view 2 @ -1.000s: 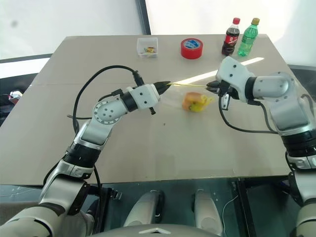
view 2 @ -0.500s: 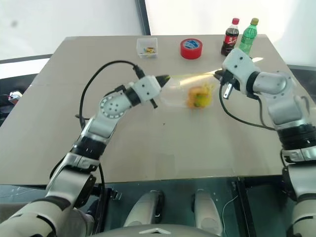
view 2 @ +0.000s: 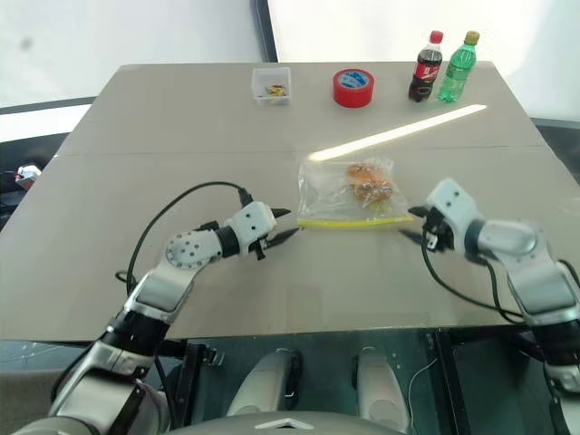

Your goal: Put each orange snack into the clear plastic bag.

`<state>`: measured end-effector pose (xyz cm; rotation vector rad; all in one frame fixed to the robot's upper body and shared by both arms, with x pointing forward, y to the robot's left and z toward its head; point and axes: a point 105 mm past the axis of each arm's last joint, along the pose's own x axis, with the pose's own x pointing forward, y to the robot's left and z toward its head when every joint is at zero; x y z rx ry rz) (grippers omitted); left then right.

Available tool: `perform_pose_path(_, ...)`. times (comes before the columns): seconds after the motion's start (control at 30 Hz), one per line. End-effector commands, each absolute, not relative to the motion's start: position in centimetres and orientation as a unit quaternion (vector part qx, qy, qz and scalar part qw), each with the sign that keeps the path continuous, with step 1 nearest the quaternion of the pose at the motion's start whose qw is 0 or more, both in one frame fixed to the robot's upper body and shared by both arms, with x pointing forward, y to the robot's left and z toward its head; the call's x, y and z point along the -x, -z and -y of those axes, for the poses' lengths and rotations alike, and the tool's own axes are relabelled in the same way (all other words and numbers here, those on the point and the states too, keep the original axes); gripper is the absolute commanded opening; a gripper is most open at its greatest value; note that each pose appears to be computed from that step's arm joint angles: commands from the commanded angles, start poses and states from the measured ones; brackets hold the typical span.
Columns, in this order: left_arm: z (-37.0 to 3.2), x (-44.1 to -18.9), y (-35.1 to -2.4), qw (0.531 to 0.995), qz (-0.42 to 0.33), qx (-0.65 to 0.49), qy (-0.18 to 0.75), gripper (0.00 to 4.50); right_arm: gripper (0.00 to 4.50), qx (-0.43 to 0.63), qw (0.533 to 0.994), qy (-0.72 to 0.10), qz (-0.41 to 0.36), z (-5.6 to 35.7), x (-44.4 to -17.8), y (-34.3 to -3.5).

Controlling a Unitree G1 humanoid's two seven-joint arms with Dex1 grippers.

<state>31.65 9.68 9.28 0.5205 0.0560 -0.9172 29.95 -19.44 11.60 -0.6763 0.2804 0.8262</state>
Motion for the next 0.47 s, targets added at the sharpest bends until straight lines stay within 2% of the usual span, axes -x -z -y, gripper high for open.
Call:
perform_pose_path(0.03, -10.0, -30.6, -11.9, 0.889, 0.002, -0.197, 0.413, 2.76, 2.46, 0.283, 0.883, -0.360, -0.101, 21.5, -29.3, -14.0)
perform_pose_path(0.23, -13.7, -27.5, -12.6, 0.918, -0.042, -0.089, 0.383, 2.76, 2.46, 0.167, 0.917, -0.350, -0.095, 25.6, -26.8, -15.0)
perform_pose_path(0.37, -16.0, -26.0, -13.6, 0.924, -0.048, -0.062, 0.374, 2.76, 2.46, 0.153, 0.916, -0.355, -0.107, 27.9, -25.3, -15.5)
perform_pose_path(0.47, -17.4, -26.0, -14.2, 0.935, -0.047, -0.063, 0.347, 2.76, 2.46, 0.142, 0.917, -0.357, -0.104, 29.0, -24.9, -16.2)
